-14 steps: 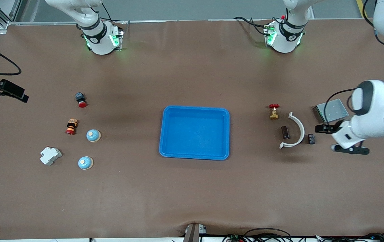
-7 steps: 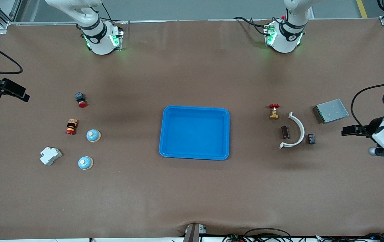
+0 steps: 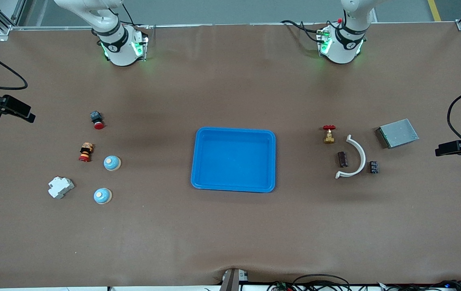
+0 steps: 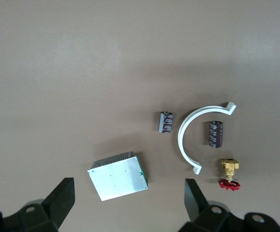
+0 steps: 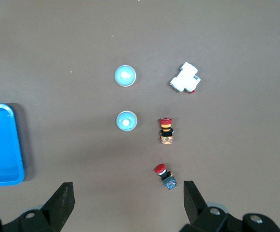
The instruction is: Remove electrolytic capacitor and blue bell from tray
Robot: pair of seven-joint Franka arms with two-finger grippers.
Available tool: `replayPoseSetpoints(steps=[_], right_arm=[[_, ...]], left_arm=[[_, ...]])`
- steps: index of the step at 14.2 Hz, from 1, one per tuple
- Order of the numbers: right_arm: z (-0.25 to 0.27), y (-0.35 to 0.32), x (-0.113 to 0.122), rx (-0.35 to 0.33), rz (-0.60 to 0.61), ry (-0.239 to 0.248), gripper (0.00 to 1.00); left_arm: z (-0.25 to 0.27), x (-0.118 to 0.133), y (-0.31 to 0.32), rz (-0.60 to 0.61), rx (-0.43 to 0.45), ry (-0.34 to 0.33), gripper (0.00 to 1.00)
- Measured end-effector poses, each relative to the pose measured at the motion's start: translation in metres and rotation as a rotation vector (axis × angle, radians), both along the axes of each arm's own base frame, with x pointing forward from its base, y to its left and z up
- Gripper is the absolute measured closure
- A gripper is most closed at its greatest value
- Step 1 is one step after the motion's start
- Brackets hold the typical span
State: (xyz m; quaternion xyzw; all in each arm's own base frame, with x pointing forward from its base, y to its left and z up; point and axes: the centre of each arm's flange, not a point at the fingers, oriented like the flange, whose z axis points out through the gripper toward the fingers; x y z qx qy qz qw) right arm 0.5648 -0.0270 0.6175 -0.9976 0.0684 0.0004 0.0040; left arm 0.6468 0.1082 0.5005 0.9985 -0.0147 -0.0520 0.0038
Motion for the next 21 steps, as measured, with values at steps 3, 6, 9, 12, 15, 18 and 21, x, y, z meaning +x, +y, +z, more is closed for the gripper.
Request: replayPoseSetpoints(steps=[3,6,9,12,15,18,21], right_arm=[[0.003,0.002,0.000,-0.027,0.011,-0.015,0.00],[0.005,0.002,0.001,-0.029,0.013,-0.027,0.00],[0.006,0.003,0.002,-0.029,0.014,-0.036,0.00],[0.007,0.004,0.003,-0.029,0.015,-0.047,0.00],[0.009,0.004,0.002,-0.027,0.016,-0.052,0.00],[0.009,0.008,0.002,0.010,0.015,-0.054,0.00],[0.009,0.009,0.002,0.016,0.015,-0.055,0.00]], left_arm=[[0.030,-0.005,-0.006,0.001,0.000,-0.047,0.00],[0.059,-0.009,-0.010,0.008,-0.024,-0.097,0.00],[0.085,-0.015,-0.018,0.005,-0.024,-0.140,0.00],[0.116,-0.025,-0.047,-0.029,0.004,-0.183,0.00],[0.132,-0.033,-0.076,-0.057,0.042,-0.195,0.00],[0.136,-0.039,-0.091,-0.066,0.057,-0.195,0.00],[0.141,-0.047,-0.094,-0.019,0.035,-0.199,0.00]])
